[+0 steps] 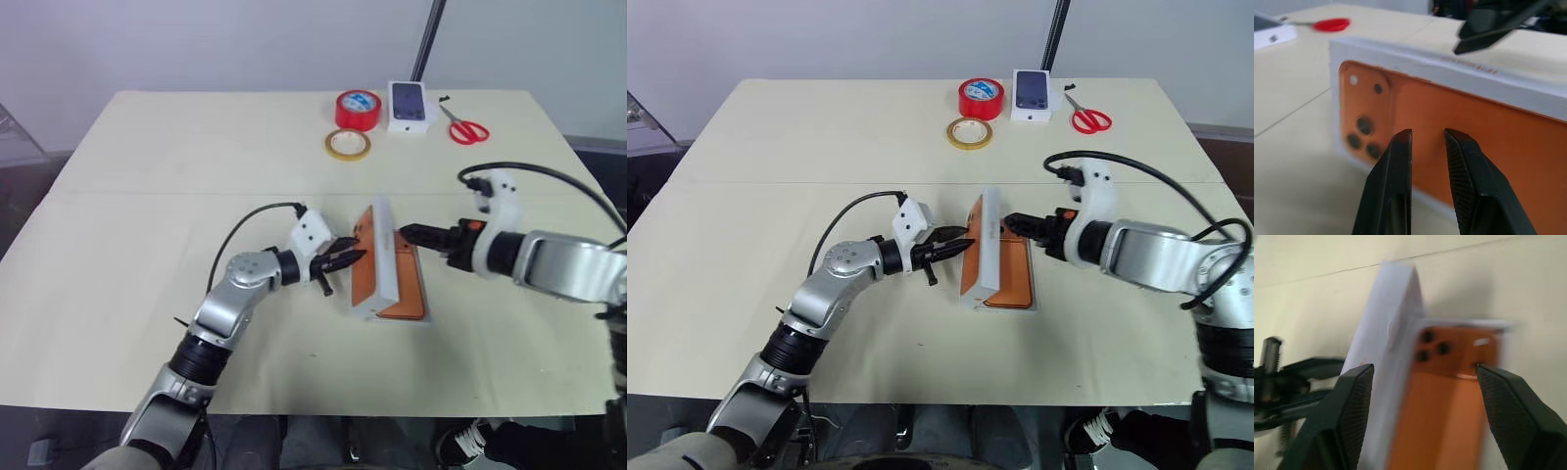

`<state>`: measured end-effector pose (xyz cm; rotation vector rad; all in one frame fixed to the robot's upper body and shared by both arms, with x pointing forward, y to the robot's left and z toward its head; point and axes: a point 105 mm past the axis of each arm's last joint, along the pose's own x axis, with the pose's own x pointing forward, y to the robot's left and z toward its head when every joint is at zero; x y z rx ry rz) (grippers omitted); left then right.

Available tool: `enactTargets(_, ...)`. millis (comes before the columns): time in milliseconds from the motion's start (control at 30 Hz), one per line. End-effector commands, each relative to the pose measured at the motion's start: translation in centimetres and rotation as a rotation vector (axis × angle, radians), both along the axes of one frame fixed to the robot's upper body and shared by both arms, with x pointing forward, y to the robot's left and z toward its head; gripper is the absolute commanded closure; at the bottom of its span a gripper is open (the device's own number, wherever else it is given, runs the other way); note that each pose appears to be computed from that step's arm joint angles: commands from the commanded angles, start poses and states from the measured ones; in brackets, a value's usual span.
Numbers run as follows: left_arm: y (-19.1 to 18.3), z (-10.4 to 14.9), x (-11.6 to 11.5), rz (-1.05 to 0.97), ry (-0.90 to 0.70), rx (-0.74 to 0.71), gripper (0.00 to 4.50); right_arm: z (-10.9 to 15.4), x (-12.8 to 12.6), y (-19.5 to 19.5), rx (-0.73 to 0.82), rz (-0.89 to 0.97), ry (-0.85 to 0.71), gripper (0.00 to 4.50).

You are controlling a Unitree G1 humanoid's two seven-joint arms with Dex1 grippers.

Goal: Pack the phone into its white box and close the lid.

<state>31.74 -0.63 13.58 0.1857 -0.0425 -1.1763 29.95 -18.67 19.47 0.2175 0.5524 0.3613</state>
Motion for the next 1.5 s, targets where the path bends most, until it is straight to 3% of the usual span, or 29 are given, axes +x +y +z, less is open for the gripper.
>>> enactTargets(33, -1.3, 0.8, -0.3, -0.043, -0.052, -0.001, 3.4, 0.4, 0.0, -1.0, -0.214, 0.04, -0.078, 2.91)
enactTargets(133, -1.9, 1.0, -0.3, -0.046, -0.039, -0.031, 3.4, -0.7, 0.0, -1.6, -0.49, 0.111, -0.126, 4.48)
enactTargets(200, -1.9, 1.3, -0.2, -0.035, -0.028, -0.055, 3.4, -1.3, 0.0, -1.6, -0.599, 0.161, -0.157, 4.48)
enactTargets(367, -0.1, 2.3, 0.9, 0.06, 0.013, -0.109, 3.4, -2.8, 0.2, -1.3, -0.694, 0.24, -0.193, 4.48)
enactTargets(600, 4.8, 1.2, 4.2, 0.32, 0.104, -0.008, 3.4, -3.4, 0.9, 0.2, -0.724, 0.281, -0.262, 4.48)
enactTargets(700, 5.3, -0.7, 4.7, 0.346, 0.131, 0.111, 3.4, -3.7, 1.2, 0.9, -0.716, 0.298, -0.272, 4.48)
enactTargets(967, 2.3, -2.5, 2.6, 0.149, 0.185, 0.188, 3.4, -4.1, 1.6, 2.2, -0.703, 0.332, -0.287, 4.48)
enactTargets(1167, 0.5, -0.6, 0.7, 0.002, 0.176, 0.126, 3.4, -4.1, 1.0, 2.2, -0.71, 0.353, -0.273, 4.48)
enactTargets(1500, -0.2, -0.6, -0.2, -0.049, 0.176, 0.141, 3.4, -4.9, -0.9, 1.5, -0.709, 0.398, -0.214, 4.48)
